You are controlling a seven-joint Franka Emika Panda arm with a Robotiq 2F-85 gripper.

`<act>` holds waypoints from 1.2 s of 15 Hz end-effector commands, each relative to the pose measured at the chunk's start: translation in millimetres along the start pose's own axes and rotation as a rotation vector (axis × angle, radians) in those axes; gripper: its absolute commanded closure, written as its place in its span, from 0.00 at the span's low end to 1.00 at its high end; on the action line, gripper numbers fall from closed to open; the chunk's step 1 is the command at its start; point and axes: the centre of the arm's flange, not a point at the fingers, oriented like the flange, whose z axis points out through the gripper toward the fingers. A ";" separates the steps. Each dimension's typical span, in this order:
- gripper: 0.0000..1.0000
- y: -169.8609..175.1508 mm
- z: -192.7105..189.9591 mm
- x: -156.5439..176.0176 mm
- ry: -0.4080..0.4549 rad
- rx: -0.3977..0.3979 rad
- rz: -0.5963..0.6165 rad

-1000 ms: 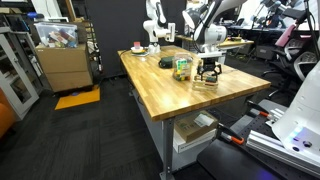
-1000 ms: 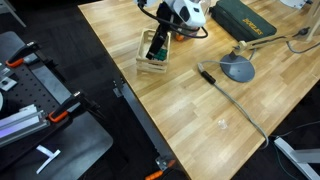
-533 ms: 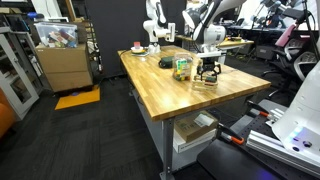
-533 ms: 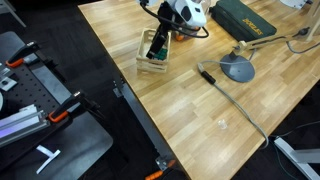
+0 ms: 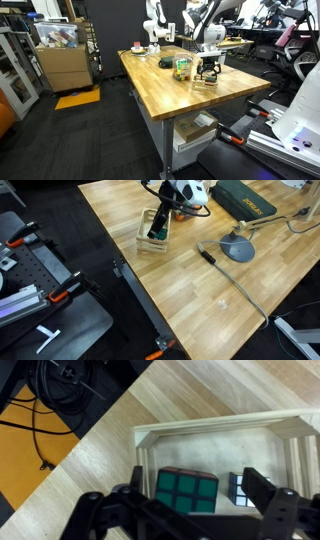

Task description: Take the rubik's cube out of the box and put it on the table

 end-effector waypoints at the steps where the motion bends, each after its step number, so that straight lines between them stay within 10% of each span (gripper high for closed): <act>1: 0.00 -7.2 0.3 0.4 -0.018 -0.005 -0.016; 18: 0.00 -11.5 9.9 7.7 -0.031 -0.043 -0.022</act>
